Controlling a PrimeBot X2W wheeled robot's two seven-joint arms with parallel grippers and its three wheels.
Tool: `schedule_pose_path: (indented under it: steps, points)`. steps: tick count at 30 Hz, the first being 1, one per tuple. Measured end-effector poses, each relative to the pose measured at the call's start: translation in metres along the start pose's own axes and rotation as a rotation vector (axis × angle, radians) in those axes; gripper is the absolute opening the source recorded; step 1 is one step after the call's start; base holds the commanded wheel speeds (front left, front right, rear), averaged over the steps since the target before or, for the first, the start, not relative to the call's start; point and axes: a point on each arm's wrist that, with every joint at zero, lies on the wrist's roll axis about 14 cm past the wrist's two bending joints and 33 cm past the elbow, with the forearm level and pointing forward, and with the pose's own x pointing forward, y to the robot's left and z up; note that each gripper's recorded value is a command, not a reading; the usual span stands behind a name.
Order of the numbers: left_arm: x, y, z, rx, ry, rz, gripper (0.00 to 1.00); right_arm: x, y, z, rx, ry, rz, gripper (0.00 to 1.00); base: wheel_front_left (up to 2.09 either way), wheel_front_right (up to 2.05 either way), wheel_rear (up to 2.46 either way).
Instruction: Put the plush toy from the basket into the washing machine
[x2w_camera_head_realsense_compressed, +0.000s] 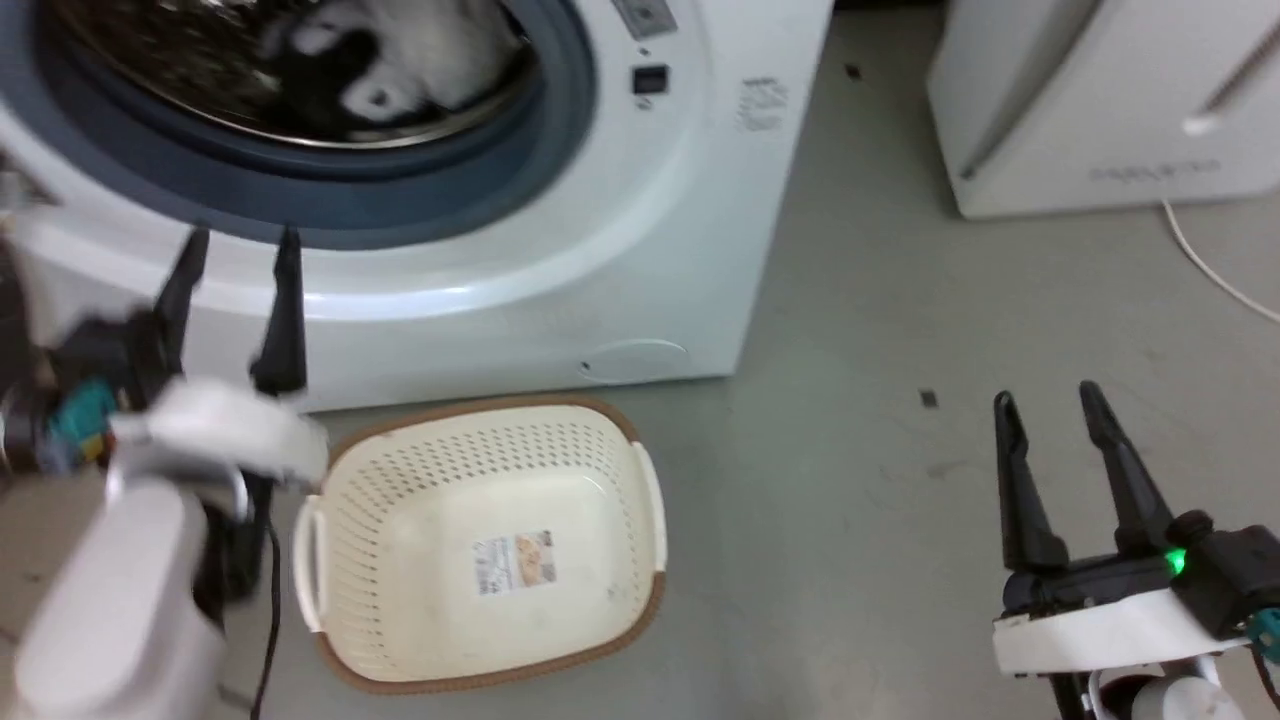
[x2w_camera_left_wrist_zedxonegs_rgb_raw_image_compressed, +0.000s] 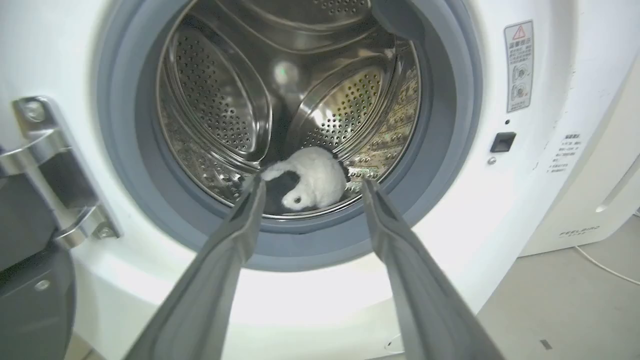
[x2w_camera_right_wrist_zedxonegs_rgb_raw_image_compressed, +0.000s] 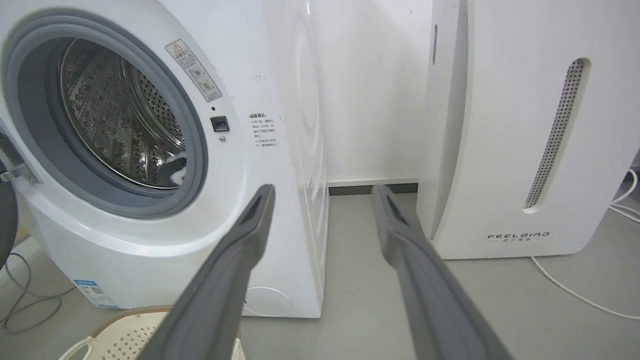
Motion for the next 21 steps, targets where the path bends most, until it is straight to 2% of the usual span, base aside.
schedule_pose_path:
  steps: [10, 11, 16, 21]
  points:
    - [-0.109, 0.003, 0.0, -0.045, -0.007, 0.136, 1.0, -0.007, 0.03, 0.013, 0.013, -0.034, 0.086, 1.0, 0.0, 0.0, 0.0]
    - [-0.131, 0.001, -0.005, -0.049, 0.007, 0.164, 1.0, -0.009, 0.036, 0.018, 0.017, -0.047, 0.105, 1.0, 0.0, 0.0, 0.0]
    - [-0.152, 0.0, -0.004, -0.021, 0.003, 0.189, 1.0, -0.014, 0.044, 0.02, 0.025, -0.05, 0.125, 1.0, 0.0, 0.0, 0.0]
    - [-0.168, -0.013, -0.014, -0.037, 0.028, 0.165, 1.0, -0.022, 0.05, 0.018, 0.029, -0.039, 0.142, 1.0, 0.0, 0.0, 0.0]
